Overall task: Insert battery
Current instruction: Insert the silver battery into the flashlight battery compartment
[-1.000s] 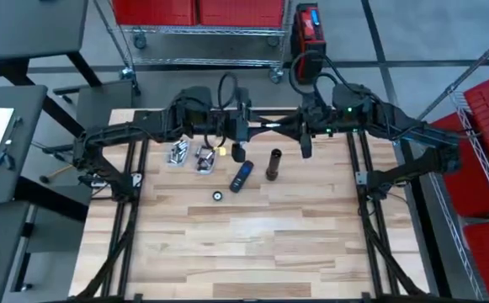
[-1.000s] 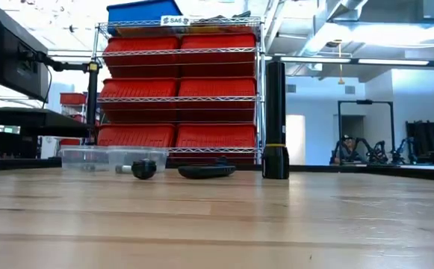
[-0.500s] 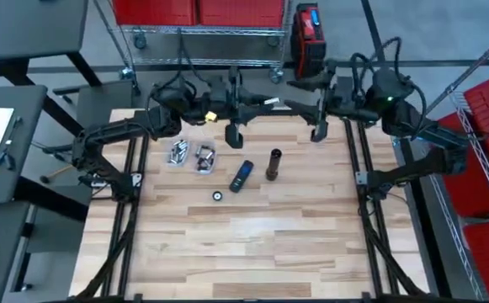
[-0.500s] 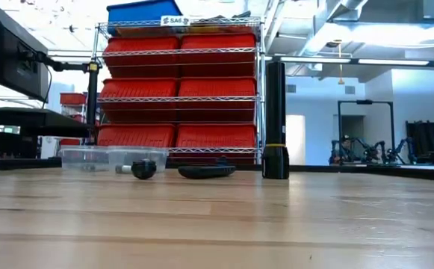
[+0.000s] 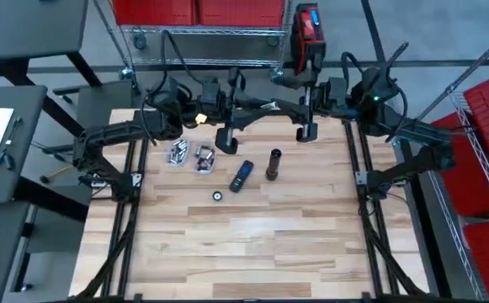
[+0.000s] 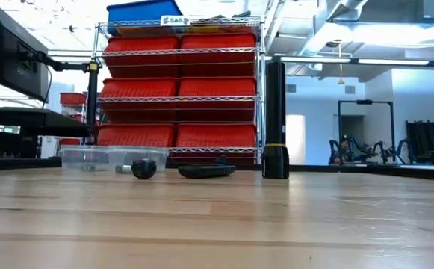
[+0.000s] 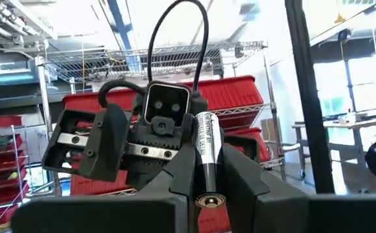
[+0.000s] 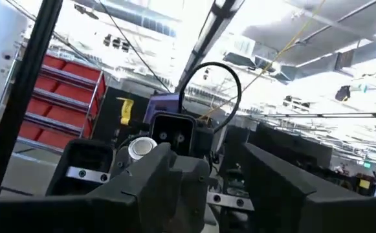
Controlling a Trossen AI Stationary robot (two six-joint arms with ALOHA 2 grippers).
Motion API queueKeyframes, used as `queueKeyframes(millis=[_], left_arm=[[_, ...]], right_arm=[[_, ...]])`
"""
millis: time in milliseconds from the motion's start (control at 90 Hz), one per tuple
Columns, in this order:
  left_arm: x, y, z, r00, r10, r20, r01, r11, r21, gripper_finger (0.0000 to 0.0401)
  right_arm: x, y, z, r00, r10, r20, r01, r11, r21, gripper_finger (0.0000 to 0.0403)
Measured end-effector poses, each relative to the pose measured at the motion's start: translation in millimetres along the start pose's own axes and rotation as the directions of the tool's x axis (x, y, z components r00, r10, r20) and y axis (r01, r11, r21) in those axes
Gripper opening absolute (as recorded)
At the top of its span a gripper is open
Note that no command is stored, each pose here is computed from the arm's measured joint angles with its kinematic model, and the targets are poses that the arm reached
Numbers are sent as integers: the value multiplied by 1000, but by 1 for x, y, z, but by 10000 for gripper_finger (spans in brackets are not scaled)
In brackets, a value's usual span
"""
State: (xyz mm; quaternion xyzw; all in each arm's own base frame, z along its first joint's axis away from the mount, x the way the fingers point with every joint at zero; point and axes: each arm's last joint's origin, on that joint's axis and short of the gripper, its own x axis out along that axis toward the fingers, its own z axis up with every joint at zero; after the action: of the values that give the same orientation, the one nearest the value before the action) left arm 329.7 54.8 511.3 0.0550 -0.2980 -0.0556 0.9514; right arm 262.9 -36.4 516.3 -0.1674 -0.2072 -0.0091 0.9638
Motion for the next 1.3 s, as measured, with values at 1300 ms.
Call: queueKeyframes(millis=[1300], left_arm=[[-5, 0, 7, 999, -19, -43, 19, 1000, -10, 29]], right_arm=[[21, 13, -13, 997, 9, 83, -6, 999, -41, 135]])
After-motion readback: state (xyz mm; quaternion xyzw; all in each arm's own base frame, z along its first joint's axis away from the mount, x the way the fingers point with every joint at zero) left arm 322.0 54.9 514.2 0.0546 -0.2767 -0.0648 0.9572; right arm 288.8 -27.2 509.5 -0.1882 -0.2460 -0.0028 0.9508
